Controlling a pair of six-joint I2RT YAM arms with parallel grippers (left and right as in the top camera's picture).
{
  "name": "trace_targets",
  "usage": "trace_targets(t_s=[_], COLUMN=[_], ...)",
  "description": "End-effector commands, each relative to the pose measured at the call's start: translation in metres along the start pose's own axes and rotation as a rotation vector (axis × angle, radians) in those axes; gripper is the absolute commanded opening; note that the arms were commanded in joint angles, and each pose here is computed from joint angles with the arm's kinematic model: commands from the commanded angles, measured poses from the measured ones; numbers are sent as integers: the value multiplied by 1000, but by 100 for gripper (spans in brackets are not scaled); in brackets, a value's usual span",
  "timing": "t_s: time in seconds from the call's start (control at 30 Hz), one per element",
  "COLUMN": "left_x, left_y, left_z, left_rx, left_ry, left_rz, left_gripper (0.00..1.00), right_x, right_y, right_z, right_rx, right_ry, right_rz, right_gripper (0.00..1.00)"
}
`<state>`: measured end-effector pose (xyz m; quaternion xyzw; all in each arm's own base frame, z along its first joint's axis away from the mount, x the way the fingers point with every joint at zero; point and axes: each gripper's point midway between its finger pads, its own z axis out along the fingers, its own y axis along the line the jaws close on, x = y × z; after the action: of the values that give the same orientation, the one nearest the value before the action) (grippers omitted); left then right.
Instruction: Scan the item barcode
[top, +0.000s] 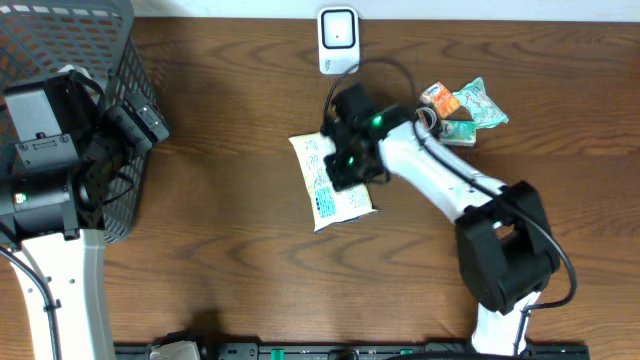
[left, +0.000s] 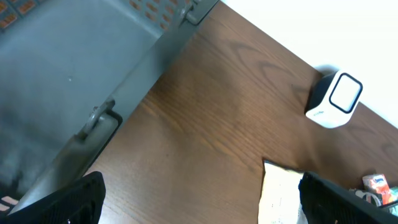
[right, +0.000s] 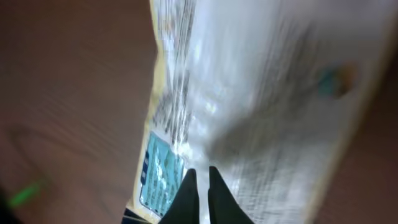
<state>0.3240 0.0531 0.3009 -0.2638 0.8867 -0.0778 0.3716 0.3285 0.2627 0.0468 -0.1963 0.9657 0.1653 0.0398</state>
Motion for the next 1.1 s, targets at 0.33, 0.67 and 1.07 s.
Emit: trace_targets(t_s=[0.33, 0.67, 1.07], left_x=[-1, -1, -1], left_y=[3, 3, 3], left_z=[0, 0, 0], left_rx=[-13, -13, -13], left_ry=[-4, -4, -4], left_rz=[10, 10, 10], left_gripper=[98, 98, 98], right_x=[-33, -22, 57], right_y=[-109, -16, -45], right_z=[-78, -81, 8], right_rx=[549, 73, 321], right_ry=[-162, 9, 154], right_rz=[301, 94, 149], right_gripper=[1, 3, 1])
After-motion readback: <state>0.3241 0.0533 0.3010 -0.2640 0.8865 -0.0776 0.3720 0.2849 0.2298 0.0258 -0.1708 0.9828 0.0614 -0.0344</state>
